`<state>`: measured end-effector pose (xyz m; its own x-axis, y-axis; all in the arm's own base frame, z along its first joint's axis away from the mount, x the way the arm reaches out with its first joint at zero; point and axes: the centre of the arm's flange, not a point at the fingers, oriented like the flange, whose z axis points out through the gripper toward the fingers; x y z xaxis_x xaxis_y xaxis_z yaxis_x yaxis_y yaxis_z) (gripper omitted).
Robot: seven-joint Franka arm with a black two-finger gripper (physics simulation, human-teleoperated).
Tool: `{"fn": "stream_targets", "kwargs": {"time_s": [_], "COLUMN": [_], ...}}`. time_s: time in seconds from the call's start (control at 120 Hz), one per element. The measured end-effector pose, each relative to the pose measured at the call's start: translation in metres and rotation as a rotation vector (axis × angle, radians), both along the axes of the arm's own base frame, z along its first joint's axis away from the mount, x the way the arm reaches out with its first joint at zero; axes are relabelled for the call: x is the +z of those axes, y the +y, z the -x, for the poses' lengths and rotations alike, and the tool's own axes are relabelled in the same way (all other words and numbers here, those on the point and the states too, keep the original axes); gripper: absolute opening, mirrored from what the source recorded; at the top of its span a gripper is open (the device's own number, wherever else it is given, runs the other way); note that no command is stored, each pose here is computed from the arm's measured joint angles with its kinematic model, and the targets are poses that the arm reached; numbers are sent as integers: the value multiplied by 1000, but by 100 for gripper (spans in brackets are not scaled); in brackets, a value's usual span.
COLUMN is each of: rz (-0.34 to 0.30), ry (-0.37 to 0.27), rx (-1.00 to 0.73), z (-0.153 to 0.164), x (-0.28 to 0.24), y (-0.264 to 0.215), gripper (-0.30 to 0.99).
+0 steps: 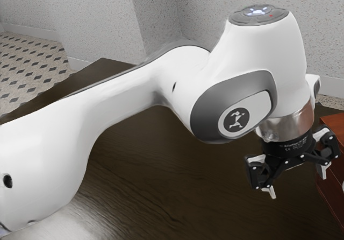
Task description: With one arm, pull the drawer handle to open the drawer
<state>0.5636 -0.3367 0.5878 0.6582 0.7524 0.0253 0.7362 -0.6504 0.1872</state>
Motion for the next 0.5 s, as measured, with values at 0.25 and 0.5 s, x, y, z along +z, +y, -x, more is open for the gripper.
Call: {"fn": "stream_targets", "kwargs": {"time_s": [0.25,0.5], "rz": [24,50], "ry": [-1,8], "rx": [-1,-38], "z": [-7,4], "x": [-9,-3], "y": [-7,-19], "gripper": [69,69]}}
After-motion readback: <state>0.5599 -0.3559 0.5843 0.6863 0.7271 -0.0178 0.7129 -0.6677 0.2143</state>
